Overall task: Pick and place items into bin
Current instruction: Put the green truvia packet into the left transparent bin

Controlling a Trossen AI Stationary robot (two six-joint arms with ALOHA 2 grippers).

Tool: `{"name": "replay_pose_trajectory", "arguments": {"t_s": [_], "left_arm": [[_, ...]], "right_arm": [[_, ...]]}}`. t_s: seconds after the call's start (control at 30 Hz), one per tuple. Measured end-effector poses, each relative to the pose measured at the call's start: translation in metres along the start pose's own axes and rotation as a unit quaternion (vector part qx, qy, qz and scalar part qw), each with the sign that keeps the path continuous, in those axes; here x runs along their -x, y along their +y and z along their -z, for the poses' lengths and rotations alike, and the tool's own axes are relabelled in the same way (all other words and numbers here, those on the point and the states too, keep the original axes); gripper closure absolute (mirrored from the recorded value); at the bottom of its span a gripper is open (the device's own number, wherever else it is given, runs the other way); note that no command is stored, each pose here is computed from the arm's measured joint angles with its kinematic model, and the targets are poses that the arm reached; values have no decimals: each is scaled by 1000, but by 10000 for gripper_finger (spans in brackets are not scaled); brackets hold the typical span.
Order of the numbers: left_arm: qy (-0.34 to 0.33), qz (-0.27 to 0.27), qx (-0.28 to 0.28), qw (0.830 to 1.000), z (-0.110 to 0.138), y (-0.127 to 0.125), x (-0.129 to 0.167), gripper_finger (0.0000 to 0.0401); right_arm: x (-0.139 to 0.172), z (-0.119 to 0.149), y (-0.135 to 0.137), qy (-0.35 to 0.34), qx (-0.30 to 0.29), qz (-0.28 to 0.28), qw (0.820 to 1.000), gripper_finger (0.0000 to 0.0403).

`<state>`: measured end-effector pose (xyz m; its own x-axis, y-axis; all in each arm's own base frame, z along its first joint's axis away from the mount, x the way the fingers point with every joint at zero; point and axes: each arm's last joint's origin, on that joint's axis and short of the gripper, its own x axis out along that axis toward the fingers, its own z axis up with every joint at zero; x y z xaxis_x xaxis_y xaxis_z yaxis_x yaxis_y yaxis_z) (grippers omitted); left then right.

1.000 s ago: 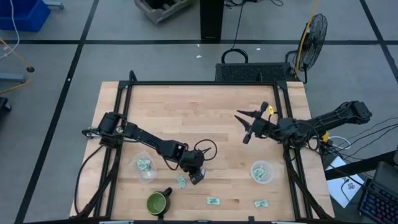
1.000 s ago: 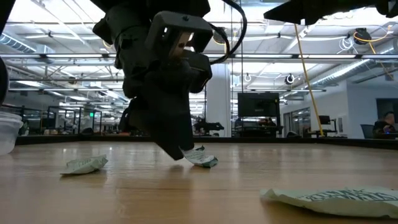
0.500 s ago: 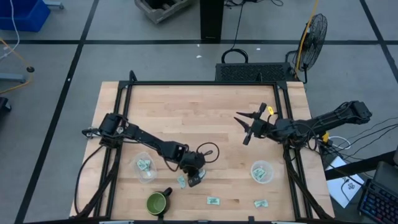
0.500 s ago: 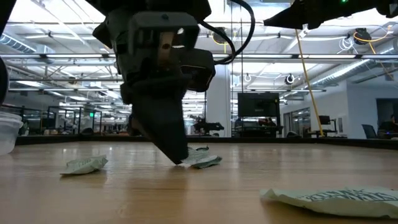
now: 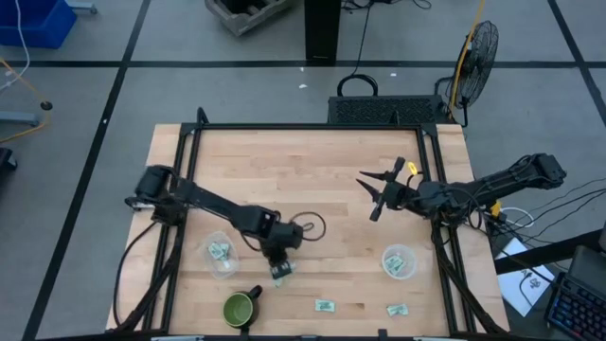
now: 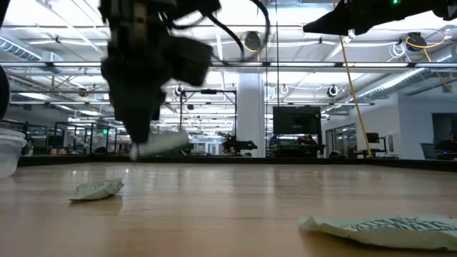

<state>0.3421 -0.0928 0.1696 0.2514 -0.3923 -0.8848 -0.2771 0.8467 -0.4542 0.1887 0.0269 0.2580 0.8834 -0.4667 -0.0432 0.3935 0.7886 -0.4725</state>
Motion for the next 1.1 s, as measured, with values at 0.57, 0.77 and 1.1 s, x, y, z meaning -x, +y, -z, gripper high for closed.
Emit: {"name": "replay_pose_trajectory", "arguments": {"t_s": [0.57,0.77,1.1], "left_arm": [[90,-295,133,942,121,7,122,396],[83,-263,137,952,145,5,81,395],[69,-246,160,954,164,22,44,392]], "right_arm": [[0,4,2,17,8,-8,1000,314],[0,9,4,39,-8,-17,999,314],[1,11,5,46,-68,-17,997,314]]}}
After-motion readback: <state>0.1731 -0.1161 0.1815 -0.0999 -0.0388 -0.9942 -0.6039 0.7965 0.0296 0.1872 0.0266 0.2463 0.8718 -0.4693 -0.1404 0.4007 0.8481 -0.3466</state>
